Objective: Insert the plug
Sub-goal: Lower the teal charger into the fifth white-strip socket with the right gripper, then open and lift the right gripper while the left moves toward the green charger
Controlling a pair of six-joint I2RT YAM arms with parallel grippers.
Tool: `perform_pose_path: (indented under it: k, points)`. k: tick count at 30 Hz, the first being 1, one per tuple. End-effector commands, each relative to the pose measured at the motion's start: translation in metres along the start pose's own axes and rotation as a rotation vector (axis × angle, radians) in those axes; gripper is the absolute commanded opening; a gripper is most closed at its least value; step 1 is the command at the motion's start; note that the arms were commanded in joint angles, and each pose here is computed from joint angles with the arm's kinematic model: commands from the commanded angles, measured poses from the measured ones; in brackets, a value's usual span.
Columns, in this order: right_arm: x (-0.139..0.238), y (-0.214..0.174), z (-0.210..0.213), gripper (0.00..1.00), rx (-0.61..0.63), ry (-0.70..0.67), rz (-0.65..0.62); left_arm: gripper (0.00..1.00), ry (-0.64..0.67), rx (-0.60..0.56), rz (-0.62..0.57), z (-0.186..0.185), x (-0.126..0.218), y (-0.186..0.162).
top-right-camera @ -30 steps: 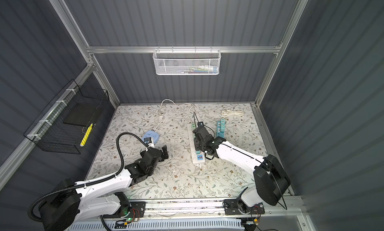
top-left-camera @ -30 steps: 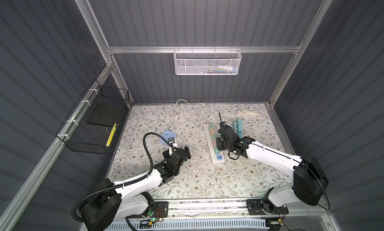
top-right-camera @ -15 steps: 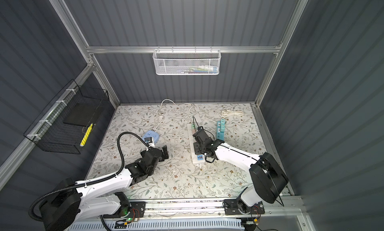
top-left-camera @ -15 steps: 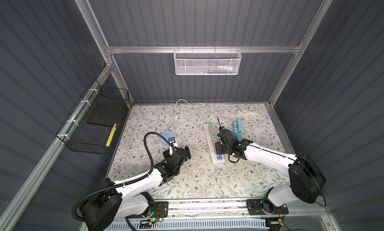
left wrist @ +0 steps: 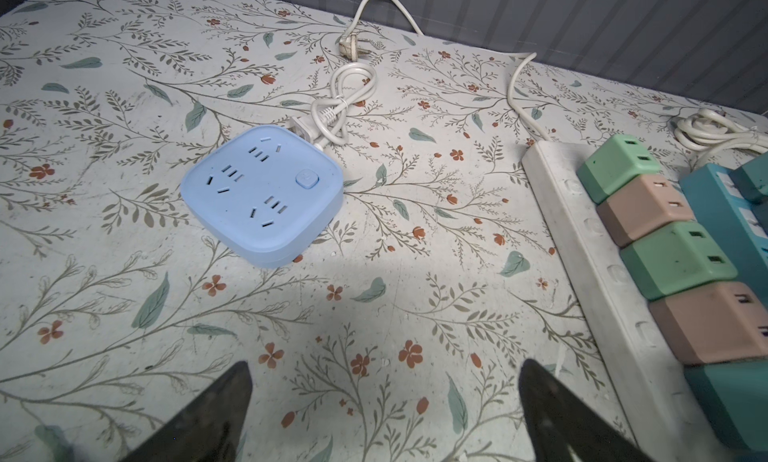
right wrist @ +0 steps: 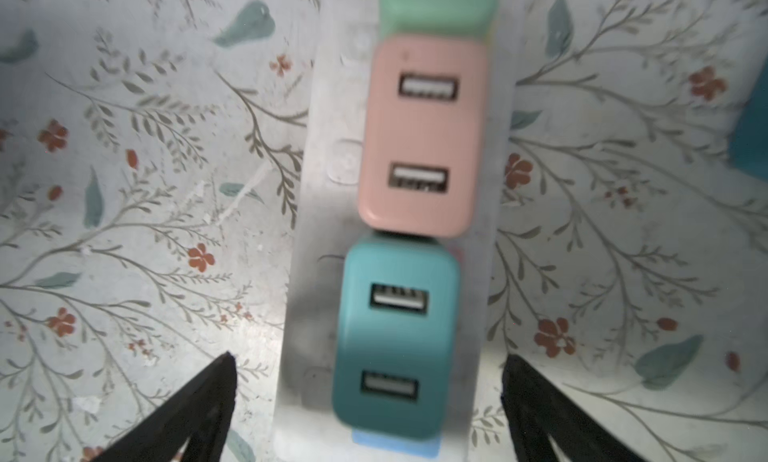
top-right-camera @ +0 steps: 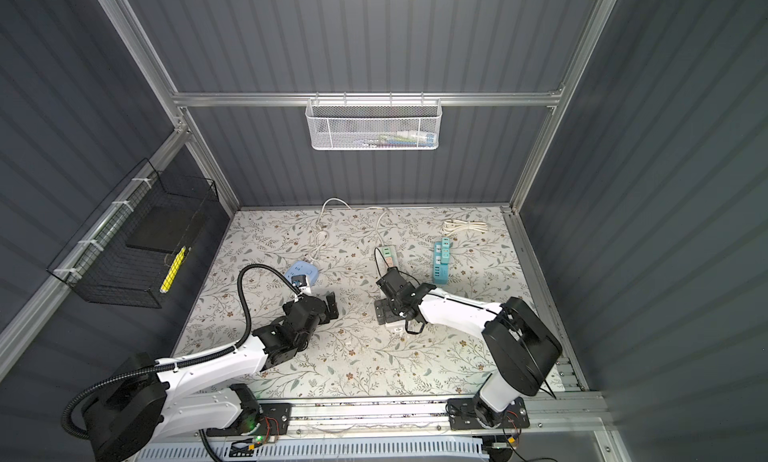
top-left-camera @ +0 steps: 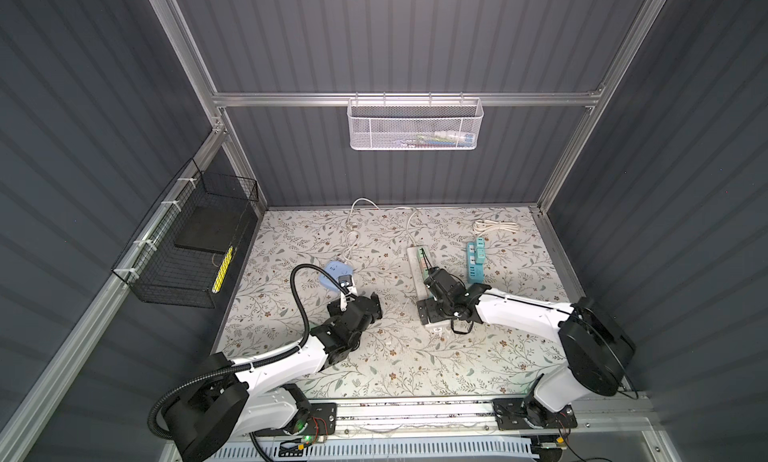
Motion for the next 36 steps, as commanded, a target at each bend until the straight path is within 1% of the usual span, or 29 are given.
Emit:
perform_pose_path:
  k: [1, 5, 13, 17, 19, 22, 24, 30, 32, 36]
  points:
    - [-0.009, -0.004, 0.004, 0.99, -0.007, 0.008, 0.042, 1.00, -0.015, 0.007, -0.024, -0.009, 0.001, 0.013]
    - [-0.018, -0.005, 0.001, 0.99, -0.006, -0.023, 0.051, 1.00, -0.006, 0.003, -0.028, -0.006, 0.003, 0.014]
    - [-0.025, 0.004, -0.015, 0.82, -0.011, -0.103, 0.030, 1.00, 0.003, 0.002, -0.048, -0.002, 0.007, 0.020]
    - [-0.027, 0.014, -0.032, 0.79, -0.022, -0.129, 0.017, 1.00, 0.002, -0.002, -0.059, -0.003, 0.009, 0.024]
    - [-0.028, 0.020, -0.044, 0.79, -0.014, -0.139, 0.018, 1.00, 0.002, -0.004, -0.061, -0.003, 0.010, 0.026]
    - [-0.035, 0.031, -0.057, 0.80, 0.011, -0.107, 0.045, 1.00, 0.003, -0.006, -0.067, -0.002, 0.011, 0.028]
    - [-0.039, 0.037, -0.067, 0.80, 0.031, -0.135, 0.053, 1.00, 0.003, -0.009, -0.070, -0.003, 0.012, 0.029]
    - [-0.050, 0.058, -0.092, 0.81, 0.037, -0.151, 0.051, 1.00, 0.006, -0.017, -0.075, -0.003, 0.013, 0.033]
    - [-0.051, 0.061, -0.100, 0.83, 0.024, -0.149, 0.048, 1.00, 0.011, -0.025, -0.083, -0.003, 0.014, 0.037]
    - [-0.048, 0.064, -0.103, 0.91, 0.038, -0.136, 0.043, 1.00, 0.022, -0.036, -0.117, -0.007, 0.016, 0.052]
Point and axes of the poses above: each gripper's point midway between its finger pads, its own x axis back along the fingers, its own z axis along the line the jaws close on, y = z × x, the point moved 2 cm from there along x, back along the fingers, and after that the axes turned 14 degrees about x, right-handed, at the moved point
